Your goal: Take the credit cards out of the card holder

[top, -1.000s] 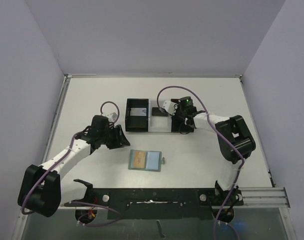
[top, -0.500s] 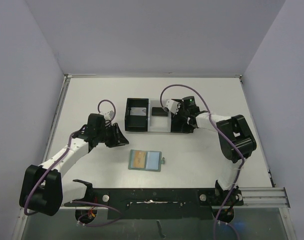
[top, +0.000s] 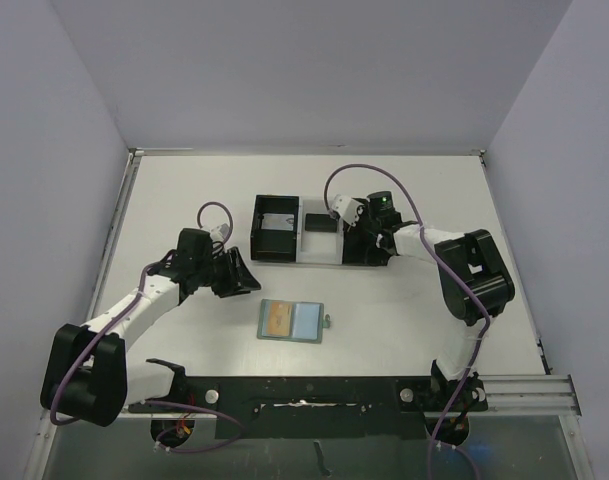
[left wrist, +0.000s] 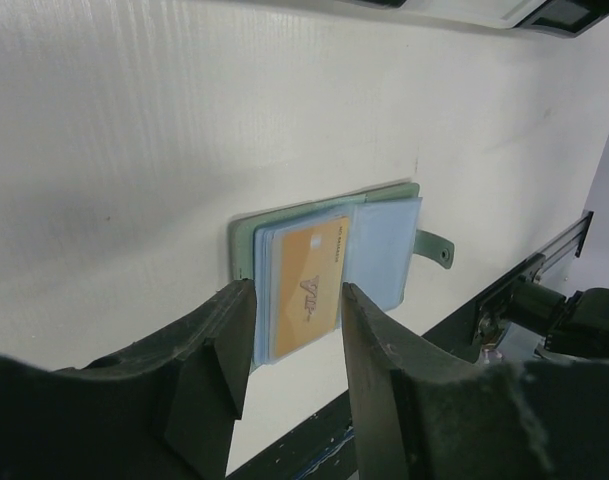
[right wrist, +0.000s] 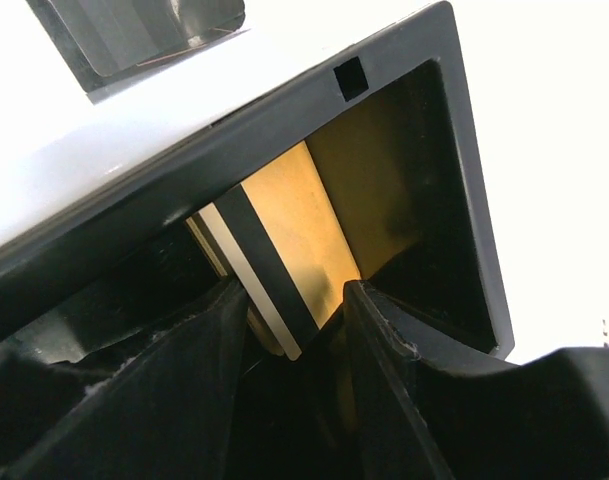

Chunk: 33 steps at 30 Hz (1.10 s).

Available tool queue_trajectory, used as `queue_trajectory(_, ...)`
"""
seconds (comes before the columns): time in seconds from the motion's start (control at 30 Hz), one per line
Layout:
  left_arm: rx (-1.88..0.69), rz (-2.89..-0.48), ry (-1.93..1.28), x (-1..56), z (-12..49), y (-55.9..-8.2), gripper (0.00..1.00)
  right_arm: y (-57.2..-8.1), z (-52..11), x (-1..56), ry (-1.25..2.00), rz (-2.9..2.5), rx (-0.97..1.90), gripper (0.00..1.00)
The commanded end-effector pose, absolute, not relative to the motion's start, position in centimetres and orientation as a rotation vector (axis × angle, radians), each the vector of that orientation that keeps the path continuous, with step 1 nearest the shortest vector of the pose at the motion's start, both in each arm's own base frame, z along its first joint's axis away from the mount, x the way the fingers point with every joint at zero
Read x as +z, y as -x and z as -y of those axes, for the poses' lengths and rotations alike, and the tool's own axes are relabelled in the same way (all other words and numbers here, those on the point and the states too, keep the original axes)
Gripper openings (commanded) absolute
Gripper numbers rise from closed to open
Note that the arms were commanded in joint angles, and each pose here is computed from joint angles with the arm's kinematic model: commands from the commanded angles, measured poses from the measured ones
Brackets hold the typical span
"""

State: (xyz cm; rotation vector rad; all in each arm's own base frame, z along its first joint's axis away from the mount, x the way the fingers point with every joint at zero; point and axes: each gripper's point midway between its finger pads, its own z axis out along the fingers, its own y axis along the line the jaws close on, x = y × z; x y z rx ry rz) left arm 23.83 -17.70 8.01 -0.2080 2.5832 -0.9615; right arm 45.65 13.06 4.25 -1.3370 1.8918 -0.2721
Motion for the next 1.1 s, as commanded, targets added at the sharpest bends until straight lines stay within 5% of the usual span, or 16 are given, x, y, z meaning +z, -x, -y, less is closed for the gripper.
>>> queue_trajectory(0.0,-0.96,-2.548,0.206,8.5,17.6,-24.4,0.42,-46.6,-13.6,7.9,1.244,-1.825,-0.236,0.44)
queue_trajectory(0.5,-0.941,-2.523,0.232,8.3,17.3,-24.3,0.62,-47.2,-12.6,9.3,1.17,-1.883,-0.204,0.54)
queue_trajectory(0.83,-0.916,-2.522,0.208,8.6,17.0,-24.4,0.63,-47.5,-11.8,10.0,1.108,-1.903,-0.252,0.63)
queue_trajectory(1.07,-0.878,-2.529,0.253,8.1,16.4,-24.2,0.64,-46.9,-13.2,17.8,0.886,-1.759,-0.131,0.64)
